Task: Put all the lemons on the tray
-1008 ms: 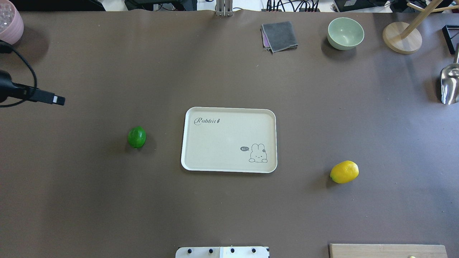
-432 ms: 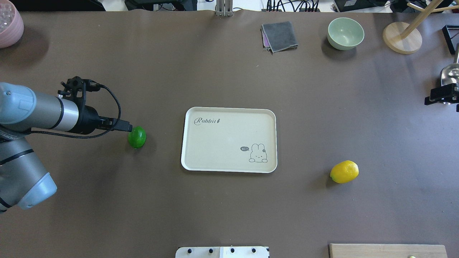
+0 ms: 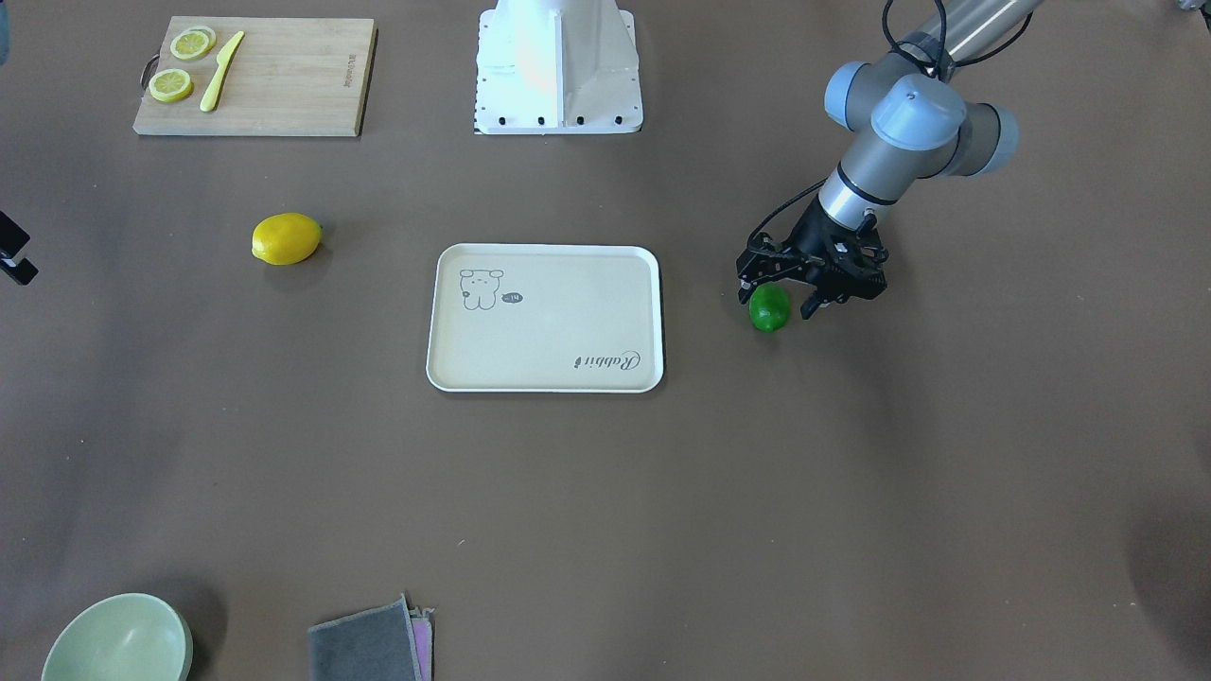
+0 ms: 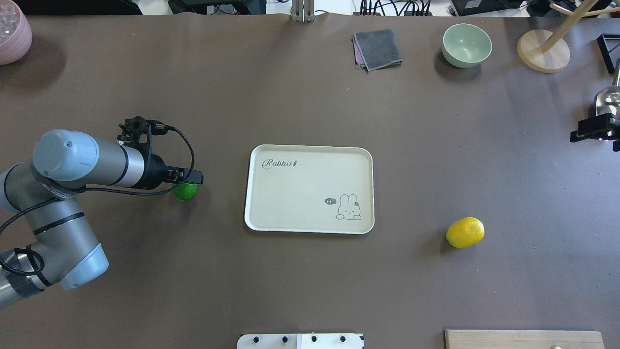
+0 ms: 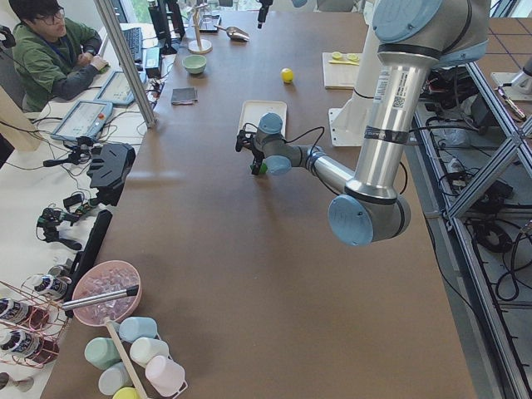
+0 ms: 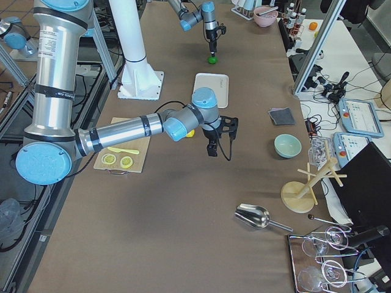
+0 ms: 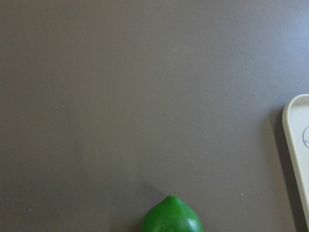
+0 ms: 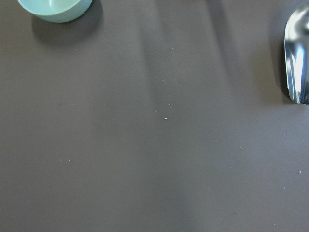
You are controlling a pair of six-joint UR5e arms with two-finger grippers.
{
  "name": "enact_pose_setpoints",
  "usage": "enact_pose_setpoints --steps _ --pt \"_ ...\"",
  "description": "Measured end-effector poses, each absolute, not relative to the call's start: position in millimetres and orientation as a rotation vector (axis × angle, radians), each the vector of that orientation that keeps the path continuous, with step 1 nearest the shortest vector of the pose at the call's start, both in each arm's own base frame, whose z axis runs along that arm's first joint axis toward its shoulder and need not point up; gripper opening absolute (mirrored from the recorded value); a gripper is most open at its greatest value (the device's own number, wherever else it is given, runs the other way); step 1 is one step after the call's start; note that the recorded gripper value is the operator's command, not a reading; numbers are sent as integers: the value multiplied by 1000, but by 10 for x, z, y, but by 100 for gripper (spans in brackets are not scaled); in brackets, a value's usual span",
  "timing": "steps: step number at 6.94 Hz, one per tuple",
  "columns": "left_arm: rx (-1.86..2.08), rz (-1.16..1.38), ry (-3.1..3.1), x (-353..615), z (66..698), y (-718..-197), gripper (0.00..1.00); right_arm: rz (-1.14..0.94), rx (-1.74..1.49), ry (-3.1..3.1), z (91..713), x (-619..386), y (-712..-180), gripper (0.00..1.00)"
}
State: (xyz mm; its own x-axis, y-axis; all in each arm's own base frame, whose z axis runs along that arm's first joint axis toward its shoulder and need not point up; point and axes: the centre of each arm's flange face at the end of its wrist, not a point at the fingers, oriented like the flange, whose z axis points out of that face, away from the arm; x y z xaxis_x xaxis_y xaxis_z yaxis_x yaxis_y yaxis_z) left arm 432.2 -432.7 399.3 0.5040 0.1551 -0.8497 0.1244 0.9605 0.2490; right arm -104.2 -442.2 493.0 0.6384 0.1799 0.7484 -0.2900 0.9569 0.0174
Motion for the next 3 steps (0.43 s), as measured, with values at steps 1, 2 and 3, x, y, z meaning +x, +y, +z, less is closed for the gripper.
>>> enact_pose_setpoints --steps 1,2,3 --pt "297 14 1039 4401 4011 -4277 56 269 140 -837 4934 -1044 -4423 100" --pt "309 7 1027 4487 4031 -4207 1 269 140 -836 4937 -1044 -4424 100" --pt "317 5 1019 4554 4041 -4144 0 269 139 -836 4939 -1044 -4424 100"
